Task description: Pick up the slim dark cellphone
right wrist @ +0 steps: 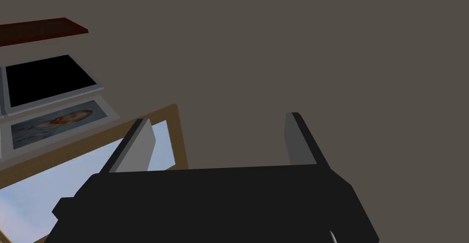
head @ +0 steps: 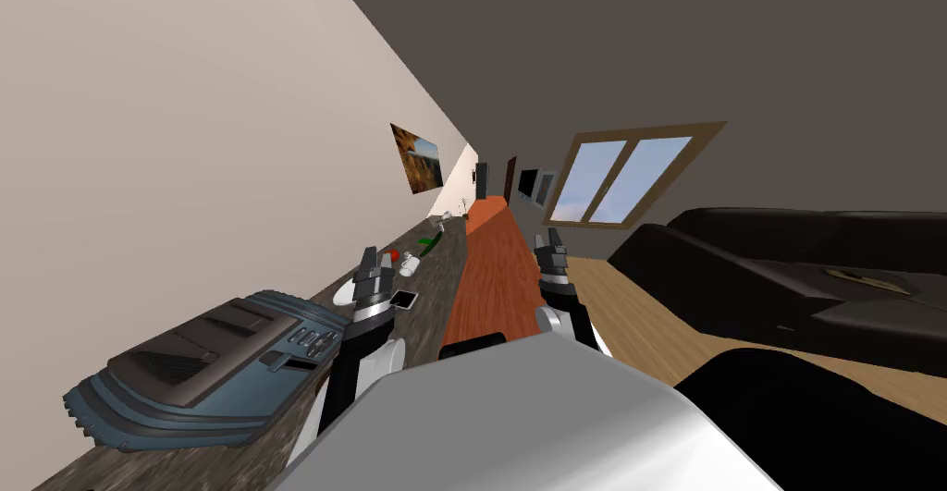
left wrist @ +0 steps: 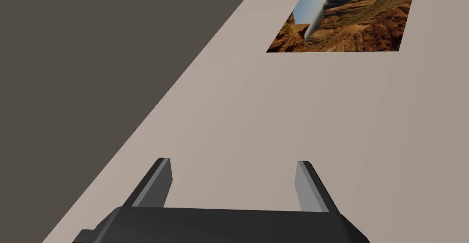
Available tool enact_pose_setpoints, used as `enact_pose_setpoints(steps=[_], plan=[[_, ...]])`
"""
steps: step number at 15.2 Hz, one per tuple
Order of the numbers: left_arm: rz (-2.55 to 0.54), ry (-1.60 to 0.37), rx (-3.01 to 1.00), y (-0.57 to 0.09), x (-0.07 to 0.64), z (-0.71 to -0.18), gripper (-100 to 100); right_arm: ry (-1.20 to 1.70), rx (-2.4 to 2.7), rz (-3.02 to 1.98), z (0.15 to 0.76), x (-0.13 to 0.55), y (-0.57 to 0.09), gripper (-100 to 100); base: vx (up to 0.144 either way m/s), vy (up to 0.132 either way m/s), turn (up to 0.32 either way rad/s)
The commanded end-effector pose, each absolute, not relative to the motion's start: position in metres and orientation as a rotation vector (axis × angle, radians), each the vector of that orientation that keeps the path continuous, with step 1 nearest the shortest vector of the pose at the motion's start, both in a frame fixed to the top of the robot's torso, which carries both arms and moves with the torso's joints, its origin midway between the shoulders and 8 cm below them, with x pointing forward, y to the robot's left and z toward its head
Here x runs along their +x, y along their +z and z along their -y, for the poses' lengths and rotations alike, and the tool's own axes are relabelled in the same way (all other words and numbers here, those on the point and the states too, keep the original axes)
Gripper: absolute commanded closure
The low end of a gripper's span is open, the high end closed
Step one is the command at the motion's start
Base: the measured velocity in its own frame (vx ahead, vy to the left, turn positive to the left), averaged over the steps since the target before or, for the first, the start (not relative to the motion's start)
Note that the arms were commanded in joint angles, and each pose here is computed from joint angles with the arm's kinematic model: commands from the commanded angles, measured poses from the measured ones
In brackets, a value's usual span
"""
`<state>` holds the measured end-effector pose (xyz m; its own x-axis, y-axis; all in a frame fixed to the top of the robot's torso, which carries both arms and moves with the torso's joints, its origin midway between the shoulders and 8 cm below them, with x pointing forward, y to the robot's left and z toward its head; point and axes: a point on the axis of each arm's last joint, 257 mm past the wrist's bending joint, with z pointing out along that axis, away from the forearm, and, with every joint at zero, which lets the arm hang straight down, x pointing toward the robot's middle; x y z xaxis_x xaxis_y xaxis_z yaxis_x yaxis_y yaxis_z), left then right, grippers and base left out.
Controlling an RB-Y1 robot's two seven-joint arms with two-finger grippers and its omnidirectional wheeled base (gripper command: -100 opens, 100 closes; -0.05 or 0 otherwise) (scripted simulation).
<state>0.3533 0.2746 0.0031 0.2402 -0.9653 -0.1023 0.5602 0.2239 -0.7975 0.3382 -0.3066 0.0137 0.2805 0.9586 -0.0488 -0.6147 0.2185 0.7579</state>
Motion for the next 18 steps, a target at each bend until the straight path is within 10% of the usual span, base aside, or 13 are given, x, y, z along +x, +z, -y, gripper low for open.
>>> enact_pose_setpoints(steps=[1,18], plan=[[-0.725,-1.179,-0.704,-0.005,0.358,-0.272,-100,1.18,0.705,-0.59,0.307,0.338,0.014,0,0.009,-0.027,0.086],[-0.918,-1.162,-0.741,-0.097,0.412,-0.29,-100,1.18,0.706,-0.589,0.307,0.338,0.014,0,0.051,-0.116,0.152]])
